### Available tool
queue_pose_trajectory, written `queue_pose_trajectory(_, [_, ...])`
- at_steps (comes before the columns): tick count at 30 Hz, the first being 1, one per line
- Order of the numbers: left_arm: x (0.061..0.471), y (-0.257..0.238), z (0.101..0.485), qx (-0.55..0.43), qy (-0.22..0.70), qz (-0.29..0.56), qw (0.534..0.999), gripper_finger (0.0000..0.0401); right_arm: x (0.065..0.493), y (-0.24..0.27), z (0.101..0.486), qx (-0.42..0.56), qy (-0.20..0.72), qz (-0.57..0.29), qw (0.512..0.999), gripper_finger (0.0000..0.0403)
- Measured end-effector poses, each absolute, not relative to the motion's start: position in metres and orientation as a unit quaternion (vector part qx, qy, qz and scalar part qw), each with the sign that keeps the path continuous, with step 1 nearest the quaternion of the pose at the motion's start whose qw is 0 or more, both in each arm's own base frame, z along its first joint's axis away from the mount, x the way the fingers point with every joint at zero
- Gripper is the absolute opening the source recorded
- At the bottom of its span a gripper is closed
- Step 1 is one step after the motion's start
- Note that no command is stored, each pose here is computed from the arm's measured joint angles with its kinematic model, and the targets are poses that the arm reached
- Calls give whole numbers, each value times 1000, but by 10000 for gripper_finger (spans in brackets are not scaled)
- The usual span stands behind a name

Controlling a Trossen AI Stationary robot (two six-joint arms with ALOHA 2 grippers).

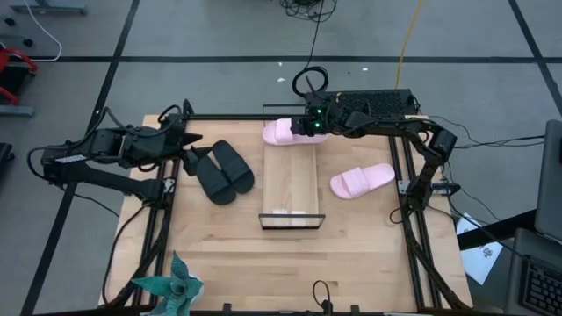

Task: Pick and place slides into the shelf
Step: Put the top pink slide on the shelf

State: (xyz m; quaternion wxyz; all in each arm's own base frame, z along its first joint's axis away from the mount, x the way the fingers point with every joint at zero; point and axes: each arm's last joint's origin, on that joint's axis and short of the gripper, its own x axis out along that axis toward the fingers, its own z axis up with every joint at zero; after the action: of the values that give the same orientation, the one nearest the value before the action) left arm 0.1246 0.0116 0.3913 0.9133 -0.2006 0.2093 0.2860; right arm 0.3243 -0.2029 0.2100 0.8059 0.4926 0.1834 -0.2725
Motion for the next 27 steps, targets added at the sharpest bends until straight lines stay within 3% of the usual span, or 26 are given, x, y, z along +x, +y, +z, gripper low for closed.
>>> queue_pose_trajectory(27, [127,12,395,-198,189,279,921,285,334,-202,206,495,162,-260,813,0])
